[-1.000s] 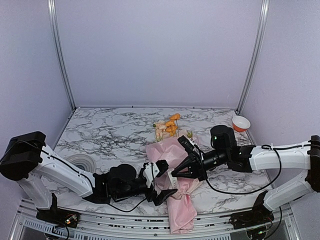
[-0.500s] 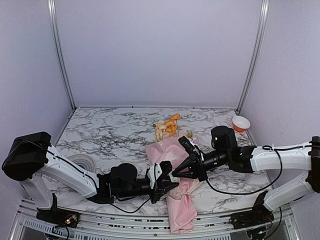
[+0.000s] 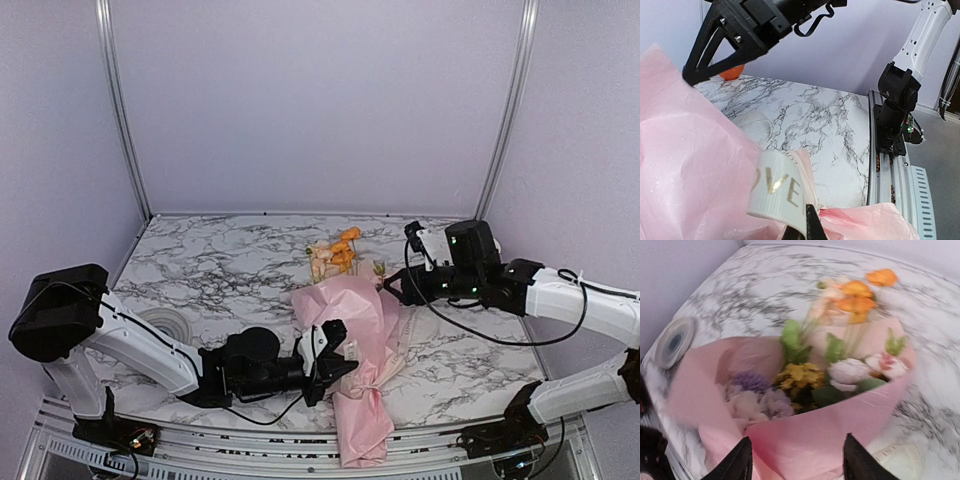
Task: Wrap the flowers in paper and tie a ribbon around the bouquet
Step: Pass from the right arm to the left, then pass from the left arm to the right
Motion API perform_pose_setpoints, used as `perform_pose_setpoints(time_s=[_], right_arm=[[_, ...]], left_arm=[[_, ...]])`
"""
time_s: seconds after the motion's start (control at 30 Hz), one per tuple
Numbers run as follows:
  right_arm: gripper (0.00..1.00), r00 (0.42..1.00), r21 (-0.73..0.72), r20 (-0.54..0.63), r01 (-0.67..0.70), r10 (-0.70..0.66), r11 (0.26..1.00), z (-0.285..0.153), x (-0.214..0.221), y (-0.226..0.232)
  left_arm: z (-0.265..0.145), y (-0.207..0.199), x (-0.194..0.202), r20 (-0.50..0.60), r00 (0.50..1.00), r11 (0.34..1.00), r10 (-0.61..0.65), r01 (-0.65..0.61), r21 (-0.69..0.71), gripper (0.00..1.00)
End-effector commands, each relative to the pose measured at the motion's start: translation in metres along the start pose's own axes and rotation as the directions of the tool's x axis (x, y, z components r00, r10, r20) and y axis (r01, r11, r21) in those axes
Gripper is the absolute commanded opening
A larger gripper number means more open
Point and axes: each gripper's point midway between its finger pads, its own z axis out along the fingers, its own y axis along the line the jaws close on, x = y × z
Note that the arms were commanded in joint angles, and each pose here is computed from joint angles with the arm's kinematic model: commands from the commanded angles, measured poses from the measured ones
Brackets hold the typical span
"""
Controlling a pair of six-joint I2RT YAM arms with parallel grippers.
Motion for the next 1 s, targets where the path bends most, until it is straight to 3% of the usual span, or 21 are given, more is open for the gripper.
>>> perform_pose_setpoints(time_s=[0.0,0.17,0.43,0.53,0.67,0.83,0.97], right_arm=[[0.67,0.981,0.557,-0.019,-0.15,0.193,0.817,-0.041,0.033,-0.122],[0.71,0.94,0.542,-0.091,-0.23,0.329,0.808,-0.027,0.077,-0.144],[0.61,0.897,0.581,-0.223,-0.194,0.383,0.791,-0.008,0.126,-0.157],[0.45,0.893,0.578,-0.214,-0.211,0.395,0.789,-0.008,0.129,-0.161],[0.01,0.883,0.522,-0.188,-0.282,0.431,0.805,-0.007,0.129,-0.162],[0.0,0.888,0.493,-0.129,-0.328,0.441,0.806,-0.02,0.112,-0.167],[0.0,0.939,0.322,-0.09,-0.289,0.333,0.902,-0.032,0.064,-0.131]], left_arm=[[0.012,-0.003,-0.01,0.014,1.0,1.0,0.001,-0.001,-0.004,0.0],[0.011,-0.005,-0.009,0.009,1.0,1.0,0.013,-0.013,-0.003,0.0],[0.011,-0.01,-0.008,0.0,0.999,0.999,0.036,-0.036,0.002,0.0],[0.01,-0.013,-0.005,-0.007,0.999,0.999,0.052,-0.052,0.004,0.0],[0.01,-0.021,-0.003,-0.017,0.996,0.996,0.084,-0.084,0.017,0.0],[0.008,-0.02,-0.006,-0.011,0.996,0.996,0.085,-0.085,0.01,0.0],[0.007,-0.021,-0.005,-0.013,0.996,0.996,0.09,-0.09,0.014,0.0]])
